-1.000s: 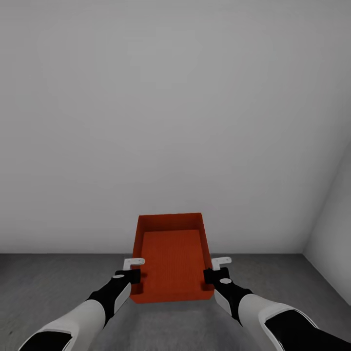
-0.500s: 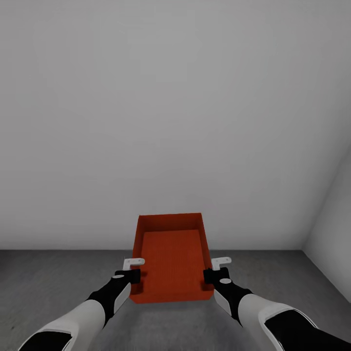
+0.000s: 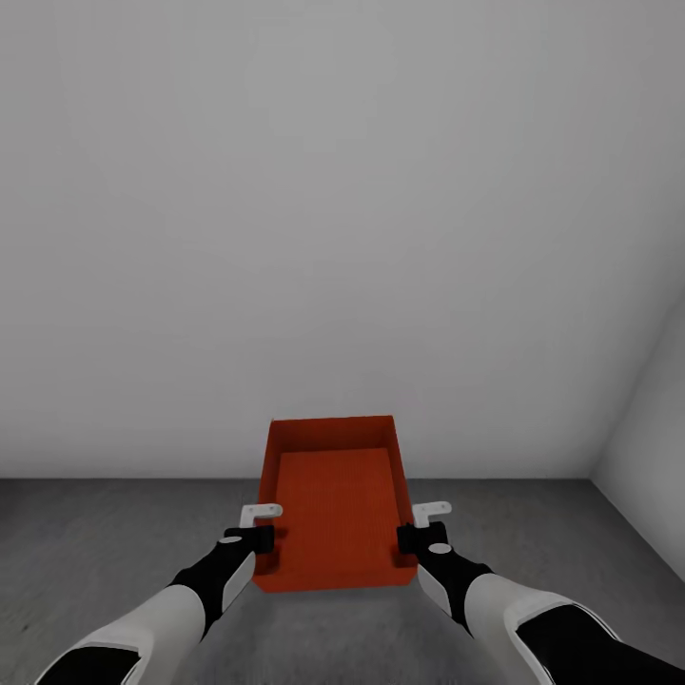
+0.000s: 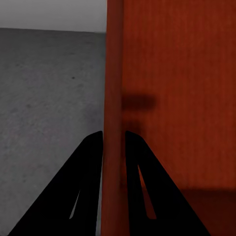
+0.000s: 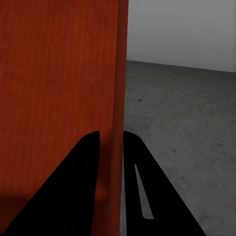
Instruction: Move the two storage containers from the living room to the garage. In the garage, place one container on the floor and stack the other container on top of it (either order is fine).
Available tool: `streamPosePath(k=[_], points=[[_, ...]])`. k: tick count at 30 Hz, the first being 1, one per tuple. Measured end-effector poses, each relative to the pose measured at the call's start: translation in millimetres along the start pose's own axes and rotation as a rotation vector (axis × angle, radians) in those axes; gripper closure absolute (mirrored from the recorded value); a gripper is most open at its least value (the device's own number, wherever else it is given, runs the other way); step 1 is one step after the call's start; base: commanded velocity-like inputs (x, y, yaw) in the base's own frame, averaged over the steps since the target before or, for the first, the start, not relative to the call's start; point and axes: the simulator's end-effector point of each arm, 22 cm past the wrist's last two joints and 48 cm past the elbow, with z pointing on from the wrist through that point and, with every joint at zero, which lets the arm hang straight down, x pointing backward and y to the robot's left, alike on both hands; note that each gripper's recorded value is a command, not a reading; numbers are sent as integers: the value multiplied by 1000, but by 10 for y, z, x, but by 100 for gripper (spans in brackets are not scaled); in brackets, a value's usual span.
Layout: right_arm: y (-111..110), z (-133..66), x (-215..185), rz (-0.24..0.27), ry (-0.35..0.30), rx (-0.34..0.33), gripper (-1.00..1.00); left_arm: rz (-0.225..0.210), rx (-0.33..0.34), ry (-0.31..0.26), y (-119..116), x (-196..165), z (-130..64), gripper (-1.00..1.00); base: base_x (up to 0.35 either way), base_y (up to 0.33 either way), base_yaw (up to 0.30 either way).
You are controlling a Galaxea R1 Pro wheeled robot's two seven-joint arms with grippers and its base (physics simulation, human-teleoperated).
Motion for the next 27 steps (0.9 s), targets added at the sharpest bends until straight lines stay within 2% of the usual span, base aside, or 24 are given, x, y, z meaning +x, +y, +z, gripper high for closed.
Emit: streamPosePath(k=[27], points=[[71,363,559,-1,43,-5,100,1,-1,43,-2,524,418,100,0,0,0]])
